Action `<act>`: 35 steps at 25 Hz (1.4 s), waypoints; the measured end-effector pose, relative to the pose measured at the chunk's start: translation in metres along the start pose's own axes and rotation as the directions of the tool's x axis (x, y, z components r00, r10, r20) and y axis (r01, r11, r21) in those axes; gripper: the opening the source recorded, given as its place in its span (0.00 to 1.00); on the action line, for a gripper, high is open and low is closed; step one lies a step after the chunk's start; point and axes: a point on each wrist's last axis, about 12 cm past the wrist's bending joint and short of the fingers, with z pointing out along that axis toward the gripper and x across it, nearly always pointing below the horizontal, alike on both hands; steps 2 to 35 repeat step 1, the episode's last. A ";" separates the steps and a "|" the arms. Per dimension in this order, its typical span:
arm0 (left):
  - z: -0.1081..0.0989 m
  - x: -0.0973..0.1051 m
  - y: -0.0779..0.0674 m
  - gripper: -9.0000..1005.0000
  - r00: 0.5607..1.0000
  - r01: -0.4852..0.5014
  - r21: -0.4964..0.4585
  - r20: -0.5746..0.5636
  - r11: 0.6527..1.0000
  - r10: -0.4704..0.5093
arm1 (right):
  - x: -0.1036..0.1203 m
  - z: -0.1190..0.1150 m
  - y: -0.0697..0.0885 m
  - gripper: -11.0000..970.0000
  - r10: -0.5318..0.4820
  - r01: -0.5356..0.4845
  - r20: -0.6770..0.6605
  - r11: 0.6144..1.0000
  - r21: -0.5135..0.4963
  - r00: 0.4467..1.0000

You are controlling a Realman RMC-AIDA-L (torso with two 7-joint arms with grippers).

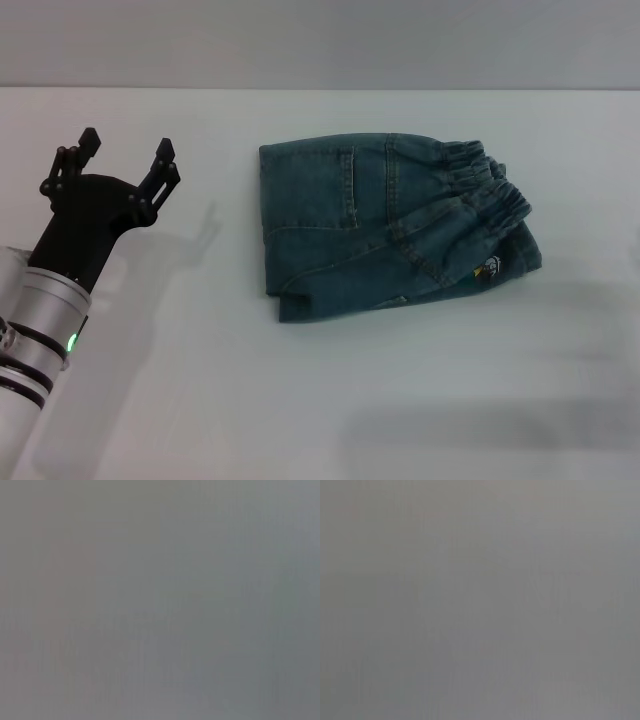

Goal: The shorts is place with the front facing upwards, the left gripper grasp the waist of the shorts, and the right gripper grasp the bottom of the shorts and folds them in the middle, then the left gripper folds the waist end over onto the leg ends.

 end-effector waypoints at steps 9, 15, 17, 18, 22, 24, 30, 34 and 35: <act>0.000 0.000 0.000 0.86 1.000 0.000 0.000 0.000 1.000 0.000 | 0.000 0.000 0.000 0.86 0.000 0.000 0.000 1.000 0.000 1.000; 0.000 0.000 0.000 0.86 1.000 0.000 0.000 0.000 1.000 0.000 | 0.000 0.000 0.000 0.86 0.000 0.000 0.000 1.000 0.000 1.000; 0.000 0.000 0.000 0.86 1.000 0.000 0.000 0.000 1.000 0.000 | 0.000 0.000 0.000 0.86 0.000 0.000 0.000 1.000 0.000 1.000; 0.000 0.000 0.000 0.86 1.000 0.000 0.000 0.000 1.000 0.000 | 0.000 0.000 0.000 0.86 0.000 0.000 0.000 1.000 0.000 1.000; 0.000 0.000 0.000 0.86 1.000 0.000 0.000 0.000 1.000 0.000 | 0.000 0.000 0.000 0.86 0.000 0.000 0.000 1.000 0.000 1.000; 0.000 0.000 0.000 0.86 1.000 0.000 0.000 0.000 1.000 0.000 | 0.000 0.000 0.000 0.86 0.000 0.000 0.000 1.000 0.000 1.000; 0.000 0.000 0.000 0.86 1.000 0.000 0.000 0.000 1.000 0.000 | 0.000 0.000 0.000 0.86 0.000 0.000 0.000 1.000 0.000 1.000; 0.000 0.000 0.000 0.86 1.000 0.000 0.000 0.000 1.000 0.000 | 0.000 0.000 0.000 0.86 0.000 0.000 0.000 1.000 0.000 1.000; 0.000 0.000 0.000 0.86 1.000 0.000 0.000 0.000 1.000 0.000 | 0.000 0.000 0.000 0.86 0.000 0.000 0.000 1.000 0.000 1.000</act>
